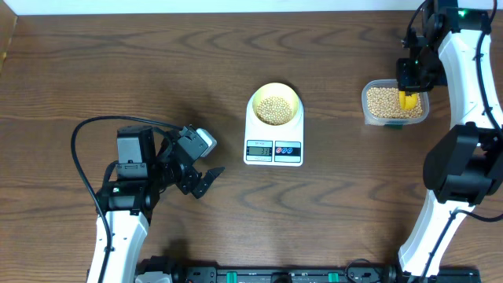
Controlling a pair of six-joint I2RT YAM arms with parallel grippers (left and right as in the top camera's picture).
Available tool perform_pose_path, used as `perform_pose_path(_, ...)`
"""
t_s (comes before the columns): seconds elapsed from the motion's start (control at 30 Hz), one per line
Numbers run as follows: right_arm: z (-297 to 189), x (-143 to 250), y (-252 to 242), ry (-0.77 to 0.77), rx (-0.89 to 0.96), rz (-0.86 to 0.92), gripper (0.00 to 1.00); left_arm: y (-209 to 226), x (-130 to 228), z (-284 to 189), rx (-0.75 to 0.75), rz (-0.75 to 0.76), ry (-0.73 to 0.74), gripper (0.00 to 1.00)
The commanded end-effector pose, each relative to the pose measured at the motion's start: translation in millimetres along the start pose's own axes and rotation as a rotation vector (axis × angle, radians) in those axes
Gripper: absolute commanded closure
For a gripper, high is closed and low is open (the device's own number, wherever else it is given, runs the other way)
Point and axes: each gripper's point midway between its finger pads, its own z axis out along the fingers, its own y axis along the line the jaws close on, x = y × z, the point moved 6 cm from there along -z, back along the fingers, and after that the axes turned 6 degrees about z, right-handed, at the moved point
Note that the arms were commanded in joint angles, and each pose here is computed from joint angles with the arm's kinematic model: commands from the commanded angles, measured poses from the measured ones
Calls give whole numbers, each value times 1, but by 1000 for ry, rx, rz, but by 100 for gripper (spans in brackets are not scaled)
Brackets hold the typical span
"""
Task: Scoop item into bowl and weigh 50g on scale
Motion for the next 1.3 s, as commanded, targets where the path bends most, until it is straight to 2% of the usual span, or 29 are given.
perform_pose_path(0.0,-16,-1,-3,-56,14,-19,99,1,-1,0,-5,14,1,3)
perform_pose_path(0.87,27,-3,27,56,-144,-98,99,1,-1,0,-5,14,1,2)
perform_pose_path(1.27,33,2,43,103,-381,-87,99,1,-1,0,-5,14,1,2)
